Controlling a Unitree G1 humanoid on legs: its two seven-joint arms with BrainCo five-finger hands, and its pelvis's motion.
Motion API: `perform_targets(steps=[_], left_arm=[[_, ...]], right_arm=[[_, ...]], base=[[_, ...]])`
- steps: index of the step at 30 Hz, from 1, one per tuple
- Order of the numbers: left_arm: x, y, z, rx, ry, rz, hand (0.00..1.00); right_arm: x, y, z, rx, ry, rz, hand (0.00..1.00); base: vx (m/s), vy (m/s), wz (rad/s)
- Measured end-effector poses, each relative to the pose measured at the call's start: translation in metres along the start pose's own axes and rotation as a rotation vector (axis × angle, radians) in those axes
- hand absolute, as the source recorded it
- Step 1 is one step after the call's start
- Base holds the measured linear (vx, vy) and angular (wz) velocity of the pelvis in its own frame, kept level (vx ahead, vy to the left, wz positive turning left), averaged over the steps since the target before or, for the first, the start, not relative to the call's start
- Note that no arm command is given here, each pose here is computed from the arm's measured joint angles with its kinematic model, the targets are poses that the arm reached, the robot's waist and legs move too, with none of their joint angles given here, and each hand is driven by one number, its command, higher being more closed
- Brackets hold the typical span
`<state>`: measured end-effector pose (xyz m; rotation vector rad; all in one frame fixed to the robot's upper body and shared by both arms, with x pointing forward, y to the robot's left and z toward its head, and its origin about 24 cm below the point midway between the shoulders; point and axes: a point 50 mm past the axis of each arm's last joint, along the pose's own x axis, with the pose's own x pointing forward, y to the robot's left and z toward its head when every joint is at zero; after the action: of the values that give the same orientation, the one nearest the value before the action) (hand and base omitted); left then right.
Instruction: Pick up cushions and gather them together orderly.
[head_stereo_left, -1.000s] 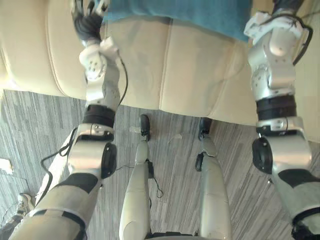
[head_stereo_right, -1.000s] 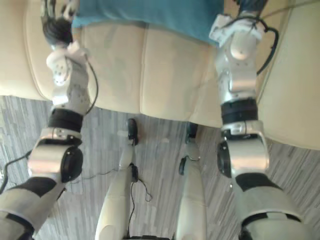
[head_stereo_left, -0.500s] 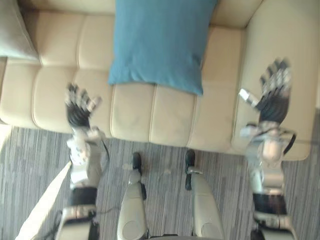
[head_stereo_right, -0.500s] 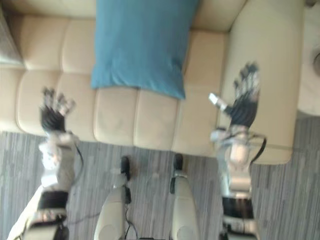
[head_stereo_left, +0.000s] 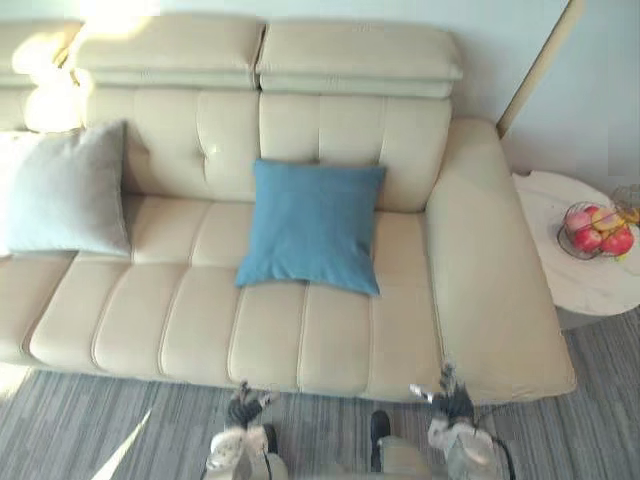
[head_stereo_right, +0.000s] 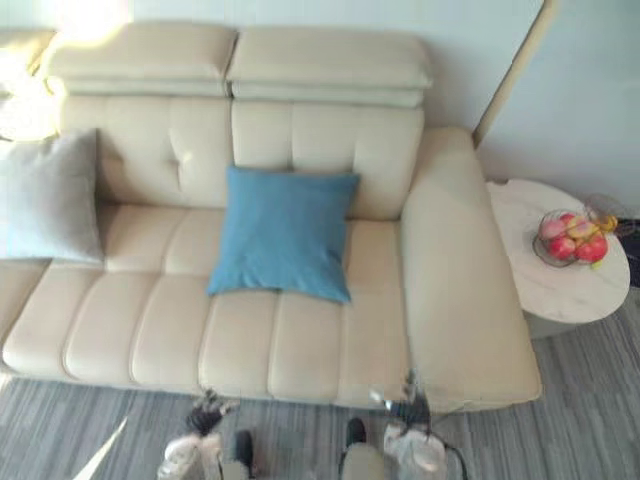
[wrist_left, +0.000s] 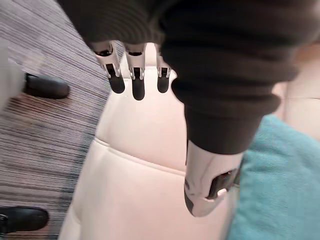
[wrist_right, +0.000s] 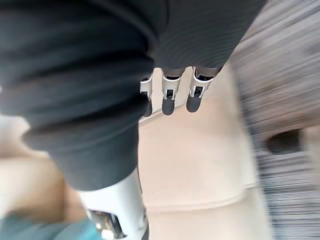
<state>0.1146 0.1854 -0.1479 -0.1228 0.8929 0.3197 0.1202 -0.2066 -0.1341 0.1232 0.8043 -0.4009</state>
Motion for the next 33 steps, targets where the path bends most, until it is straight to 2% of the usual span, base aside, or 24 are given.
perform_targets(steps=[7,11,14,17,20,23,33], left_arm=[[0.0,0.021,-0.008,0.046,0.05,0.044,0.0],[0.004,0.022,0.002,0.042,0.032,0.05,0.0],[0.01,0.011,0.021,0.013,-0.029,0.03,0.0],[0.012,0.009,0.035,0.015,-0.078,0.023,0.0],[0.012,0.013,0.035,-0.001,-0.083,0.041,0.0],[0.01,-0.006,0.026,-0.041,-0.049,0.01,0.0],[0.009,-0.013,0.022,-0.04,-0.039,-0.006,0.0]], right_arm=[[0.0,0.0,-0.02,-0.037,0.116,-0.002,0.0],[0.012,0.015,0.0,-0.049,0.079,0.026,0.0],[0.016,0.02,0.014,-0.088,0.033,0.037,0.0],[0.01,0.028,0.005,-0.069,0.051,0.054,0.0],[0.011,0.038,0.008,-0.076,0.039,0.081,0.0],[0.018,0.04,0.038,-0.076,-0.06,0.067,0.0],[0.012,0.019,0.001,-0.057,0.09,-0.013,0.0]], base=[[0.02,0.039,-0.24],[-0.06,0.005,-0.33],[-0.16,0.0,-0.2],[-0.08,-0.103,0.5],[-0.18,-0.235,0.31],[-0.26,-0.251,-0.17],[-0.2,-0.013,0.21]])
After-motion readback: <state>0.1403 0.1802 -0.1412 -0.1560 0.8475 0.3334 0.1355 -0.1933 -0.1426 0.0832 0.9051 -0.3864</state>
